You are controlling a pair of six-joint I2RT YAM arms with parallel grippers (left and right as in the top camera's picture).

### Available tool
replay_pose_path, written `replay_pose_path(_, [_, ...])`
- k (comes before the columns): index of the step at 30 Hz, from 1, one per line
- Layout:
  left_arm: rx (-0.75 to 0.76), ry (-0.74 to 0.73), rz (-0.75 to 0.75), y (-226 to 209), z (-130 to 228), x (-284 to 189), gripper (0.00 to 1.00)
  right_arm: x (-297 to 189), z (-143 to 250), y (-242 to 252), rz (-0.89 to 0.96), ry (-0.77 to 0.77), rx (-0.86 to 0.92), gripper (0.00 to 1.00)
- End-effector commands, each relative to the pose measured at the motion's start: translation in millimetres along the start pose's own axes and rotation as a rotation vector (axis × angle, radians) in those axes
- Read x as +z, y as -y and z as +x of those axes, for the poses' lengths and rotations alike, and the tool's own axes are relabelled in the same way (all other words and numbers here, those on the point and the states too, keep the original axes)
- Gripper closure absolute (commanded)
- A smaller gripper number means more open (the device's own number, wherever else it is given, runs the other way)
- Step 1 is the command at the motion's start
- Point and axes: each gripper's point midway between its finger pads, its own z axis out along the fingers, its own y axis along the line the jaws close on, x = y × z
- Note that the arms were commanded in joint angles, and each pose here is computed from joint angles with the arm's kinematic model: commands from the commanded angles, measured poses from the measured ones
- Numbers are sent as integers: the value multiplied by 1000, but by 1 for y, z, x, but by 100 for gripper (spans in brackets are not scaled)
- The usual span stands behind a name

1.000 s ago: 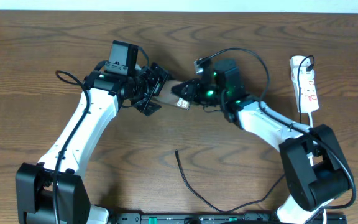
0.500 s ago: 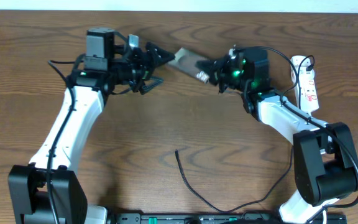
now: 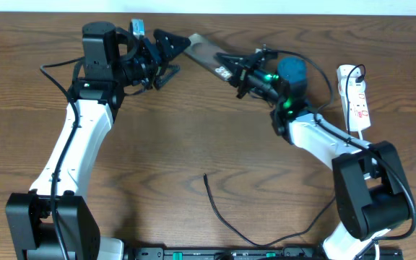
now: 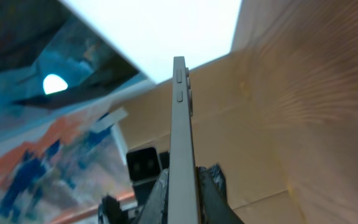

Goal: Plug charger to phone and switch on socket
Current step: 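Rotate the phone with both grippers, raising it toward the back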

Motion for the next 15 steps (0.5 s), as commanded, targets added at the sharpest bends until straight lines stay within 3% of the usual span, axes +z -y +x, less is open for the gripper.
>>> replay_pose_path(1, [-62, 55, -7, 3, -10, -4, 7, 8, 19, -21, -80, -24, 25, 99])
replay_pose_path(7, [-176, 148, -27, -5, -31, -11, 7, 16, 38, -28, -127, -42, 12, 99])
replay_pose_path(15, [-167, 210, 11, 4, -45, -14, 8, 26, 57, -23, -136, -48, 47, 99])
